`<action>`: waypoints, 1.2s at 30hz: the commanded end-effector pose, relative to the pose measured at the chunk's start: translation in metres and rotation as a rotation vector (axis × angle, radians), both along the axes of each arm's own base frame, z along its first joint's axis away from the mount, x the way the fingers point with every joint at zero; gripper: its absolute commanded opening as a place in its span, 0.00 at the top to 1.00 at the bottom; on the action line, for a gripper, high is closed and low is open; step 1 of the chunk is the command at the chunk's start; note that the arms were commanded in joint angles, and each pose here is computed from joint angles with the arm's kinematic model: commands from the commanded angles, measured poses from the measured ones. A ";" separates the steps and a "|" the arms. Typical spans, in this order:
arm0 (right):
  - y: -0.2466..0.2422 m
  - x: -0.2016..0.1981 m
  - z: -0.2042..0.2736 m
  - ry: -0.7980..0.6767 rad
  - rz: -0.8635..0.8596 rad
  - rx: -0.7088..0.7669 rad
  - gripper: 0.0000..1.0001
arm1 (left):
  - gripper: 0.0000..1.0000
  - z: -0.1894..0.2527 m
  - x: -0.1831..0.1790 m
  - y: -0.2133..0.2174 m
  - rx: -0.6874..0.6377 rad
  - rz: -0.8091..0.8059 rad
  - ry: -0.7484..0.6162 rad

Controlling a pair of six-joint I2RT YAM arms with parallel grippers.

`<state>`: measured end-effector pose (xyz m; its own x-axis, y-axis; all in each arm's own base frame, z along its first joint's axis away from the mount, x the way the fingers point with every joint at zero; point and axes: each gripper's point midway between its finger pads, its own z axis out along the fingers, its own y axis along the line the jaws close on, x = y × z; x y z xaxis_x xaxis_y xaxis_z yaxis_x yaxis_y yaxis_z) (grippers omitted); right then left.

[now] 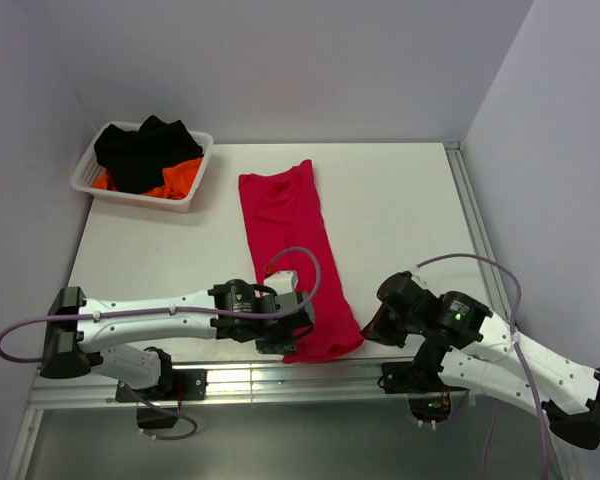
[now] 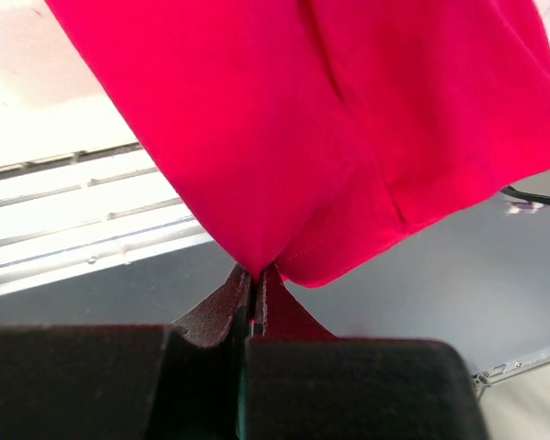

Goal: Fold and stack the t-shirts

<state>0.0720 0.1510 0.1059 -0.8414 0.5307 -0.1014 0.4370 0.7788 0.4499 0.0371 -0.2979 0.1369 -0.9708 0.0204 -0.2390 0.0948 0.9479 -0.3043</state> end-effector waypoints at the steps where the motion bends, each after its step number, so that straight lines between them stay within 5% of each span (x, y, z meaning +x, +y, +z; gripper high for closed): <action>1: -0.006 0.007 0.025 -0.053 -0.003 -0.030 1.00 | 1.00 0.022 0.013 0.020 0.058 -0.009 -0.055; 17: 0.024 0.083 0.061 -0.149 0.148 -0.174 1.00 | 1.00 0.054 0.091 0.028 -0.108 0.135 -0.002; 36: 0.033 0.221 0.061 -0.118 0.271 -0.244 1.00 | 1.00 0.032 0.214 0.023 -0.107 0.251 0.041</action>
